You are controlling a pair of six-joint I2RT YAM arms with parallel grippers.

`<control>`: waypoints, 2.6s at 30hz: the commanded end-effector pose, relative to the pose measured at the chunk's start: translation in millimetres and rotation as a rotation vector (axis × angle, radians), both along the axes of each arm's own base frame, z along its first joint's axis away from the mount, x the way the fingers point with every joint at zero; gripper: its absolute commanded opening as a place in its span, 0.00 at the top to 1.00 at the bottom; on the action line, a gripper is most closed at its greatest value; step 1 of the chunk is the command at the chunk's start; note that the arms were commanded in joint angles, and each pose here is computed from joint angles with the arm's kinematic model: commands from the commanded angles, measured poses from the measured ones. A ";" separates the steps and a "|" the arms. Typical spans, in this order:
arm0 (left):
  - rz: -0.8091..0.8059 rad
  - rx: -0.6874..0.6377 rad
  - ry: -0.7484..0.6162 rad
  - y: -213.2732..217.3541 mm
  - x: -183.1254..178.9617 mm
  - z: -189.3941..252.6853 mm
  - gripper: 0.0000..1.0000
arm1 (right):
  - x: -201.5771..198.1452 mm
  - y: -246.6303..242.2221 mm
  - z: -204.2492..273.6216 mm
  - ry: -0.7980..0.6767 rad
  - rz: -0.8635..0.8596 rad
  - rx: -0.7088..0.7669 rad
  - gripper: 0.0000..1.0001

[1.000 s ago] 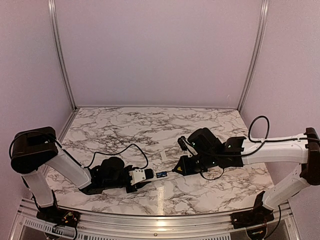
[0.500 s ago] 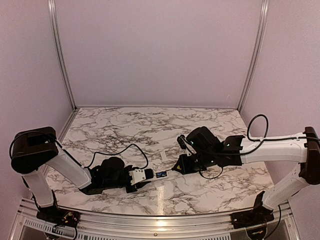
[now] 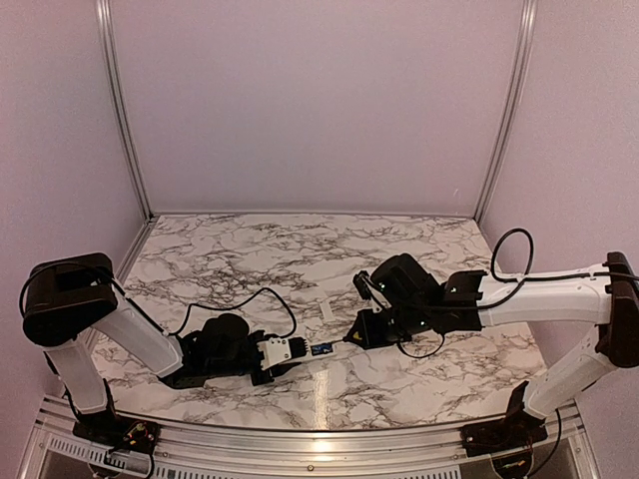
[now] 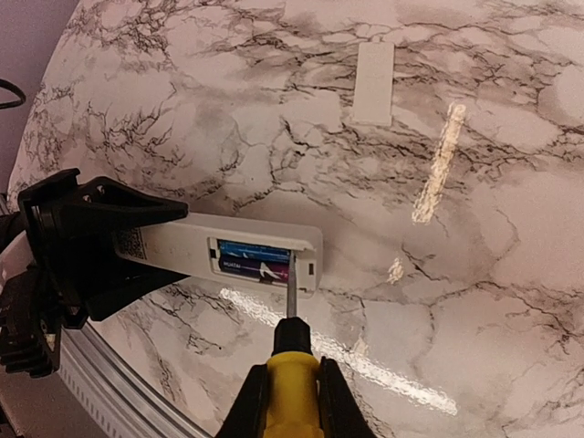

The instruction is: Unload the batteries from the remote control

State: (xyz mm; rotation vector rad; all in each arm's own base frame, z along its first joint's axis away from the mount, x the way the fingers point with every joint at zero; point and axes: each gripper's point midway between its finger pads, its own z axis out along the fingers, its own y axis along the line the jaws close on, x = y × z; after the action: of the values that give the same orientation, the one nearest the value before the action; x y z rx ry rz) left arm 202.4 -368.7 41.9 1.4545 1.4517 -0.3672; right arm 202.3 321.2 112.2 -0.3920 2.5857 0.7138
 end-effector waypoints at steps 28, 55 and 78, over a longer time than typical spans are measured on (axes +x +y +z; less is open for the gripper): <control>-0.012 0.003 -0.016 -5.1 -2.1 -0.5 1.00 | 3.0 14.1 -7.7 0.005 0.031 -0.015 1.00; -0.028 0.024 -0.003 -6.9 -4.8 -5.6 1.00 | -3.4 37.0 -21.8 0.024 0.181 -0.063 1.00; -0.035 0.022 0.000 -7.0 -6.5 -6.0 1.00 | -23.9 43.0 -20.4 0.015 0.319 0.100 1.00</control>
State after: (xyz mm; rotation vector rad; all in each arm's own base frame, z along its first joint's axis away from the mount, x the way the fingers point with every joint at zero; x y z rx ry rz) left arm 211.3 -358.8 31.5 1.4386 1.5116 -0.2913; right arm 210.6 339.4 93.3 -0.6253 2.5402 0.7037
